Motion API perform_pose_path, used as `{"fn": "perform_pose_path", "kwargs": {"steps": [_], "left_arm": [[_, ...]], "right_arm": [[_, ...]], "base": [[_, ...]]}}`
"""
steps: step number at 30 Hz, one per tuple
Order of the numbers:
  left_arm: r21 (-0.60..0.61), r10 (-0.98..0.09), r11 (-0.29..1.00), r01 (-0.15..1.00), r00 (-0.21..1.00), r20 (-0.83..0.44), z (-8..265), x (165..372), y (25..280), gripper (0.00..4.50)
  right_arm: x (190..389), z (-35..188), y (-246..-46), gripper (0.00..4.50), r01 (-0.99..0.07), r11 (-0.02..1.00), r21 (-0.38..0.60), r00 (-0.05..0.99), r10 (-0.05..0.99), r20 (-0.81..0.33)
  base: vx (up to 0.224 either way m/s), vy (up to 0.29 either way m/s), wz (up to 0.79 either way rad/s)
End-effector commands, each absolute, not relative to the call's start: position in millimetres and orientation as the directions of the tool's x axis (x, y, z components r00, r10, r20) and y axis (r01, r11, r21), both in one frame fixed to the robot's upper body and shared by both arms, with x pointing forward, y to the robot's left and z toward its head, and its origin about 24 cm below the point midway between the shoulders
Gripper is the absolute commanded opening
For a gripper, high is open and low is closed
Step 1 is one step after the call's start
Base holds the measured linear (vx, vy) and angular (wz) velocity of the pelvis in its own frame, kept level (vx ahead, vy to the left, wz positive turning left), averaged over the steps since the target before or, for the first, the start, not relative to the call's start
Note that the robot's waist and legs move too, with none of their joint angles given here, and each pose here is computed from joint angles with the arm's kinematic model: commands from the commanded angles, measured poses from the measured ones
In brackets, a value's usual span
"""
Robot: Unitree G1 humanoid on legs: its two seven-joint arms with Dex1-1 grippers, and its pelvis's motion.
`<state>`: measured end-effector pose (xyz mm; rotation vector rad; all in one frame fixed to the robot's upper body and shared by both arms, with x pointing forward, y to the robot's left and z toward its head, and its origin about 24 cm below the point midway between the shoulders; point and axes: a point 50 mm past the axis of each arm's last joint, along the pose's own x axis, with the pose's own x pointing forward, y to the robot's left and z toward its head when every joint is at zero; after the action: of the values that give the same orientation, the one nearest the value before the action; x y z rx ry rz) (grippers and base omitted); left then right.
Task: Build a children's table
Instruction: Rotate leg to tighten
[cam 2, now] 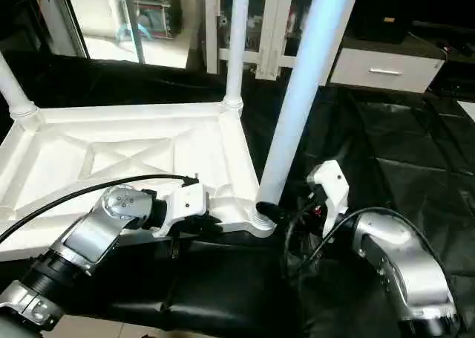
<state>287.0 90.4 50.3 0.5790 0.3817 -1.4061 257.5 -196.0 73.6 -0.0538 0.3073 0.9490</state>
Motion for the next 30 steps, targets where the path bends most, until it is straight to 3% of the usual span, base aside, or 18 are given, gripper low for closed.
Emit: {"fn": "perform_pose_path", "kwargs": {"steps": [1, 13, 26, 28, 29, 30], "left_arm": [[0.127, -0.799, 0.006, 0.992, 0.082, -0.595, 43, 281, 87, 0.00], [0.140, -0.796, -0.025, 0.990, 0.065, -0.602, 45, 282, 86, 0.00], [0.140, -0.783, -0.038, 0.989, 0.058, -0.619, 47, 284, 90, 0.00], [0.141, -0.779, -0.008, 0.990, 0.082, -0.622, 47, 287, 90, 0.00], [0.126, -0.783, 0.051, 0.991, 0.118, -0.611, 48, 291, 87, 0.00], [0.119, -0.786, 0.076, 0.990, 0.133, -0.604, 49, 293, 86, 0.00]], "right_arm": [[261.3, 70, -196.4, 3.07, -0.834, 0.545, 0.084, 0.498, 0.811, -0.308], [266.7, 61, -195.9, 2.06, -0.900, 0.427, 0.089, 0.372, 0.858, -0.353], [269.6, 54, -199.0, 1.91, -0.934, 0.340, 0.106, 0.276, 0.879, -0.390], [274.3, 52, -200.6, 1.91, -0.916, 0.394, 0.078, 0.334, 0.855, -0.396], [284.8, 47, -204.3, 1.91, -0.850, 0.527, 0.017, 0.474, 0.778, -0.413], [289.1, 45, -206.2, 1.91, -0.812, 0.583, -0.011, 0.533, 0.735, -0.419]], "base": [[0.000, 0.000, 0.00], [0.000, 0.000, 0.00], [0.000, 0.000, 0.00], [0.000, 0.000, 0.00], [0.000, 0.000, 0.00], [0.000, 0.000, 0.00]]}}
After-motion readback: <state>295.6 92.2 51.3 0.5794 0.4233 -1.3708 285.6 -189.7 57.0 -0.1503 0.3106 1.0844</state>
